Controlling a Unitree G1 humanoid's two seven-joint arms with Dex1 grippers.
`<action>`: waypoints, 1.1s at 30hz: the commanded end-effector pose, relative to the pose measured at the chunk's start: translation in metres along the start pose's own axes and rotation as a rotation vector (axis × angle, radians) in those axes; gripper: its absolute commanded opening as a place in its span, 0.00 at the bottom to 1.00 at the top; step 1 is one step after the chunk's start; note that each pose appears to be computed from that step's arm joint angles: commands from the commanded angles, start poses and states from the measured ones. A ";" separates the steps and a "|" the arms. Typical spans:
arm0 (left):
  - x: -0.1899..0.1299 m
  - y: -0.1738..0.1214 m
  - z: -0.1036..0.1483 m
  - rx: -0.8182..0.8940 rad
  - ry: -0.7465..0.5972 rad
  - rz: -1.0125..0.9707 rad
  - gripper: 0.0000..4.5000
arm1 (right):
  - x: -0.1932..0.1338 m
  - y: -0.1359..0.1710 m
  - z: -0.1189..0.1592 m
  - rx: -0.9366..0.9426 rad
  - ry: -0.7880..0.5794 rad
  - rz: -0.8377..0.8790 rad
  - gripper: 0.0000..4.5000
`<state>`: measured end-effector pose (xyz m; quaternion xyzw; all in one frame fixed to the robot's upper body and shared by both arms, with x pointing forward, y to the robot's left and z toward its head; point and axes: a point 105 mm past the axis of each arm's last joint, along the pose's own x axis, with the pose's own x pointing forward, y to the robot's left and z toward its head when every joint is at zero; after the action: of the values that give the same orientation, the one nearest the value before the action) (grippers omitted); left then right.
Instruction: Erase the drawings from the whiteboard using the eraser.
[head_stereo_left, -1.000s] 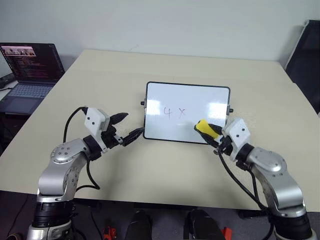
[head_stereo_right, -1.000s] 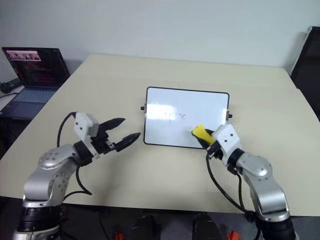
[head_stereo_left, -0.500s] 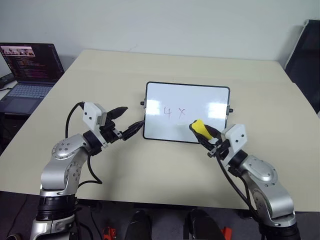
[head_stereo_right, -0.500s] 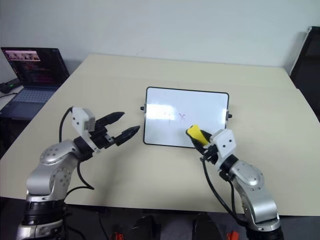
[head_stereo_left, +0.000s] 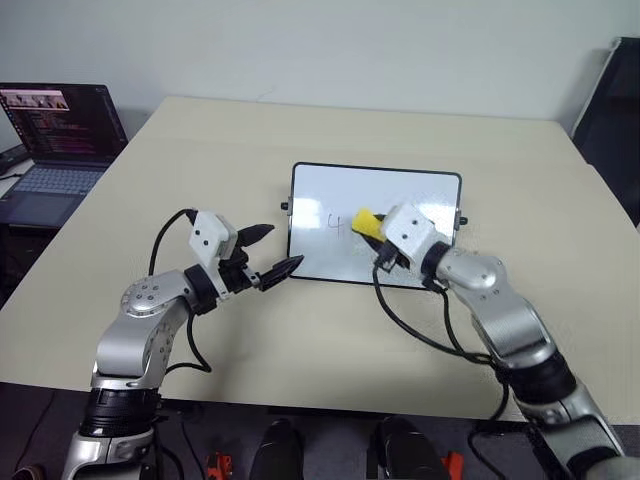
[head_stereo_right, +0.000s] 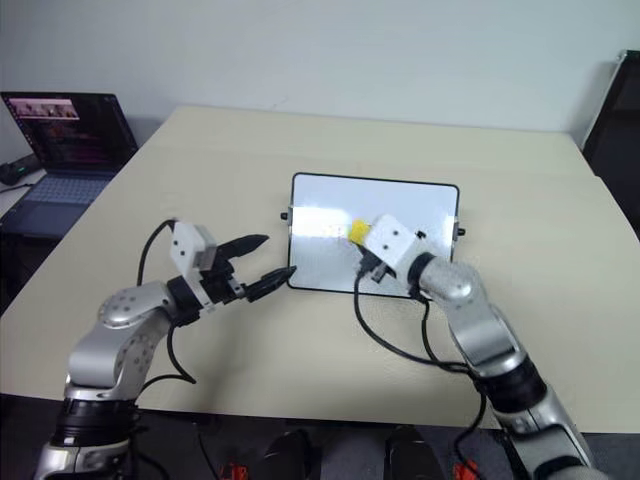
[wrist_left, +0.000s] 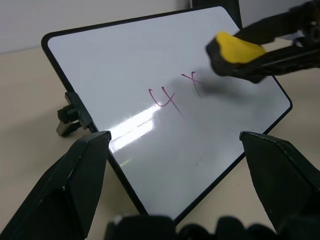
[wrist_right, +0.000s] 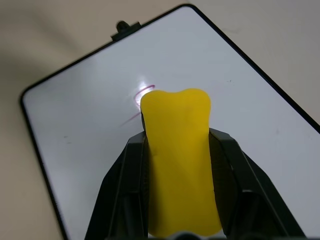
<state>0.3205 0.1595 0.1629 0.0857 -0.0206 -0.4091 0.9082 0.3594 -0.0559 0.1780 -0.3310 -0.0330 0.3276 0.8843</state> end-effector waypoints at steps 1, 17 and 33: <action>0.003 -0.004 0.012 0.052 -0.028 -0.030 1.00 | 0.012 -0.014 -0.001 -0.040 0.033 -0.048 0.29; 0.004 -0.011 0.011 0.055 -0.020 -0.063 1.00 | 0.013 -0.031 -0.024 -0.170 0.167 -0.024 0.29; 0.004 -0.013 0.010 0.051 -0.020 -0.074 1.00 | 0.003 -0.020 -0.044 -0.207 0.239 0.074 0.29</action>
<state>0.3160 0.1505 0.1586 0.0894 -0.0130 -0.4355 0.8957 0.3686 -0.0729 0.1449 -0.4398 0.0599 0.3732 0.8147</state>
